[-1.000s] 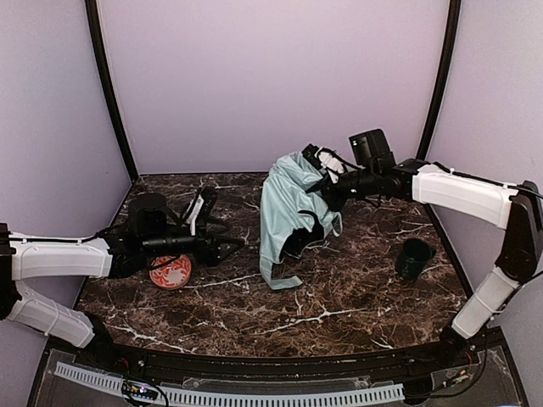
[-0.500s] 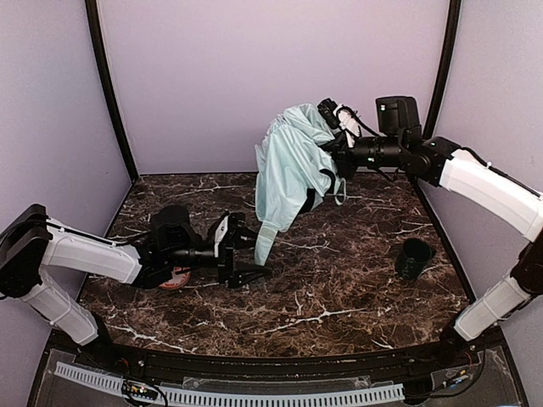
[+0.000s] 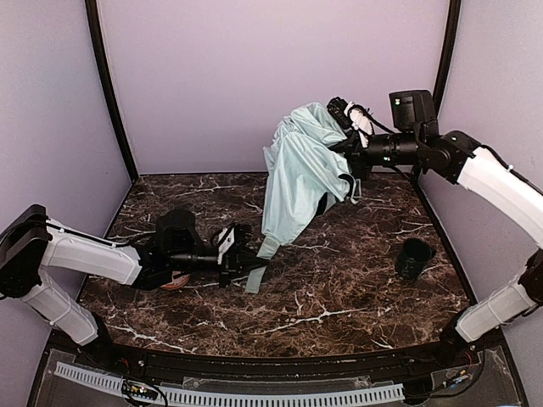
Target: Put away the umbrella
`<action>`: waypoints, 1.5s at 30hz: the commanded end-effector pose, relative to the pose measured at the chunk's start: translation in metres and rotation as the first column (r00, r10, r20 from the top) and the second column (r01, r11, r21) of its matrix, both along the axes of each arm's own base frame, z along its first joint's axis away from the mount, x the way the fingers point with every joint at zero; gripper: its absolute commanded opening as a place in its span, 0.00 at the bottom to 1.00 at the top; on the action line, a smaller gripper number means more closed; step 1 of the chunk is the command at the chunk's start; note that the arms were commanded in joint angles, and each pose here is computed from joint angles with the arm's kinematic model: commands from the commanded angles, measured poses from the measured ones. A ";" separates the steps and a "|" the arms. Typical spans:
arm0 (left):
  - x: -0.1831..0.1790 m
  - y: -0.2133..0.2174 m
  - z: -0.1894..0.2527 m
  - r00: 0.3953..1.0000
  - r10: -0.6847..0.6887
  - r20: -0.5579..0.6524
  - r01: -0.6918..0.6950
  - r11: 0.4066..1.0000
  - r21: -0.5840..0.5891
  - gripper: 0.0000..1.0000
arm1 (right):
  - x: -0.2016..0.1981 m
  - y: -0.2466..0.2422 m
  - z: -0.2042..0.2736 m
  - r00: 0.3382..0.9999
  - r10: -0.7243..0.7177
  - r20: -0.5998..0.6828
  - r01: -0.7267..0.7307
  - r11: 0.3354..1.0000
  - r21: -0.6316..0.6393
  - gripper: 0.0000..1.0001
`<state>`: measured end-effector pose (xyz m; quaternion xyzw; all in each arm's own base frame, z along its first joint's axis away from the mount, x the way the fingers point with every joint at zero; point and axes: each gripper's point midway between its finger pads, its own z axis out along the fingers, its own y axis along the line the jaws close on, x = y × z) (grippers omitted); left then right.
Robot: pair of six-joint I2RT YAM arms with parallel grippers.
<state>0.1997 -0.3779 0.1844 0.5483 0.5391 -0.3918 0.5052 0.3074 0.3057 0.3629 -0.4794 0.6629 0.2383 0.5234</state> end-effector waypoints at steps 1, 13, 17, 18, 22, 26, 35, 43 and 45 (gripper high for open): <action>0.031 0.027 -0.031 0.977 0.170 0.130 -0.187 0.973 0.133 0.00 | -0.030 -0.006 0.036 0.991 0.091 0.093 -0.090 0.996 -0.016 0.00; 0.121 0.031 -0.031 0.885 0.253 0.392 -0.337 0.927 0.165 0.00 | -0.161 0.060 -0.078 0.871 0.448 -0.204 -0.486 0.849 -0.207 0.00; 0.136 0.027 -0.025 0.845 0.260 0.467 -0.355 0.926 0.126 0.00 | -0.188 0.070 -0.131 0.834 0.456 -0.310 -0.536 0.802 -0.263 0.01; 0.137 0.026 -0.023 0.839 0.255 0.480 -0.349 0.930 0.116 0.00 | -0.190 0.072 -0.143 0.841 0.440 -0.314 -0.526 0.800 -0.289 0.00; 0.135 0.016 -0.016 0.821 0.241 0.517 -0.305 0.951 0.040 0.00 | -0.194 0.084 -0.174 0.869 0.410 -0.276 -0.491 0.781 -0.386 0.00; 0.134 0.006 -0.033 0.824 0.201 0.530 -0.264 0.963 0.046 0.00 | -0.195 0.091 -0.210 0.878 0.400 -0.263 -0.479 0.722 -0.499 0.00; 0.140 0.002 -0.068 0.728 0.210 0.653 -0.344 0.935 0.083 0.00 | -0.202 0.099 -0.285 0.827 0.397 -0.399 -0.562 0.621 -0.547 0.00; 0.172 0.008 -0.072 0.634 0.288 0.718 -0.477 0.876 0.070 0.00 | -0.205 0.091 -0.325 0.737 0.334 -0.587 -0.650 0.589 -0.481 0.00; 0.185 0.012 -0.068 0.604 0.340 0.721 -0.532 0.845 0.047 0.02 | -0.205 0.088 -0.327 0.726 0.320 -0.609 -0.653 0.599 -0.464 0.00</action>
